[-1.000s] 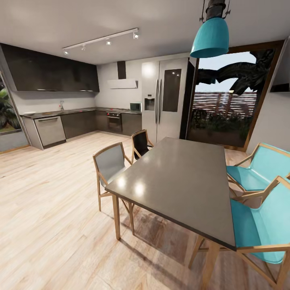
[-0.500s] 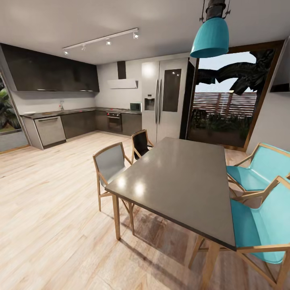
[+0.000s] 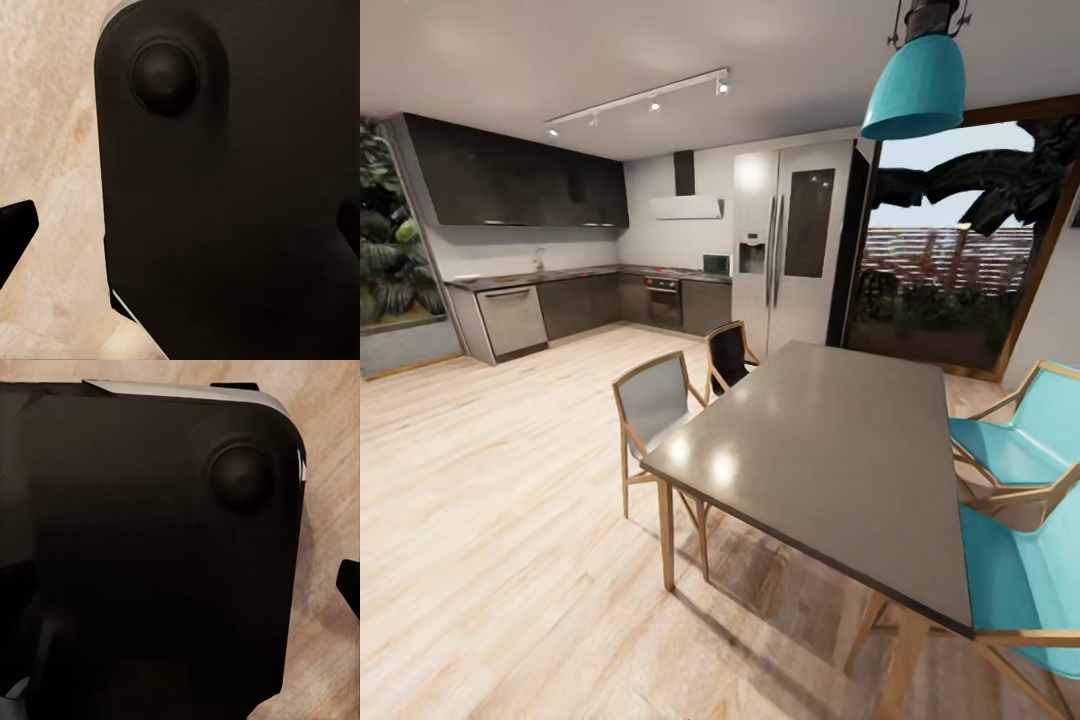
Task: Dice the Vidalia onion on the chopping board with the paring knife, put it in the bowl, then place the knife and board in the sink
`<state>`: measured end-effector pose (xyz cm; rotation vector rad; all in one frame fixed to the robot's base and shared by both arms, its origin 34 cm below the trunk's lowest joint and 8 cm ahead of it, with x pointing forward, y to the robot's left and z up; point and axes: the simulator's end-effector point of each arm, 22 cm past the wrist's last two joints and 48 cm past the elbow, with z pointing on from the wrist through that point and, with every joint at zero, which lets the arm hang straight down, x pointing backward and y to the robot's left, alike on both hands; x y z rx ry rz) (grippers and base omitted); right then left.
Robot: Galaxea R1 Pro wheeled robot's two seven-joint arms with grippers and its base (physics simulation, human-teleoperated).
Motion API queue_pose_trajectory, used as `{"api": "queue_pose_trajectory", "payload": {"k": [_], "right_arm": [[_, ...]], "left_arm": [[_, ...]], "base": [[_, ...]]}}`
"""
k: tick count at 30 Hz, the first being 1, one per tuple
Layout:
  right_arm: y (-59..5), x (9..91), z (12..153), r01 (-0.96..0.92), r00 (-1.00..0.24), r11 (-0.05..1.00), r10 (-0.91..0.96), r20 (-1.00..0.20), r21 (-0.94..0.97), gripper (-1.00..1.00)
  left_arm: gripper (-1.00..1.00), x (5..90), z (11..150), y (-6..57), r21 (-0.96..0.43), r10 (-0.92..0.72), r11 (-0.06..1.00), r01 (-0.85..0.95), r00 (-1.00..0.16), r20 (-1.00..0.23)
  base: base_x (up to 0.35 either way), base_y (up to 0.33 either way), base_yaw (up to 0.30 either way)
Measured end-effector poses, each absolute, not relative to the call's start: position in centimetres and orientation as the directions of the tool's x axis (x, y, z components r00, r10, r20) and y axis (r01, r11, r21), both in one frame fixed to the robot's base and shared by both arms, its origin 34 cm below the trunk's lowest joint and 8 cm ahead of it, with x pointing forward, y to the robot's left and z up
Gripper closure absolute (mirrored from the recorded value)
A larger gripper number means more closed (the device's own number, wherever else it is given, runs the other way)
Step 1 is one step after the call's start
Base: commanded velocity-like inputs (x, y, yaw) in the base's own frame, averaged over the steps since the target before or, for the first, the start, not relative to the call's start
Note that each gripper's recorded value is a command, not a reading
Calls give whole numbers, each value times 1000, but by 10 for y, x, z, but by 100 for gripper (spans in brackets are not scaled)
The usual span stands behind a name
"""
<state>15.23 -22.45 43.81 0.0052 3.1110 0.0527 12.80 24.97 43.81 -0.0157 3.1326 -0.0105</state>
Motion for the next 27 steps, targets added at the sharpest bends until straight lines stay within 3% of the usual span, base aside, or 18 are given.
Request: {"api": "queue_pose_trajectory", "payload": {"k": [19, 27], "right_arm": [[-225, 159, 438, 3, -998, 999, 5, -64, 34, -100], [-225, 158, 438, 3, -998, 999, 5, -60, 34, -100]], "left_arm": [[-100, 125, 438, 254, -1, -11, 1000, -11, -1000, -2], [-100, 124, 438, 255, 0, -11, 1000, -11, -1000, 0]], "base": [[0, 5, 269], [0, 190, 270]]}}
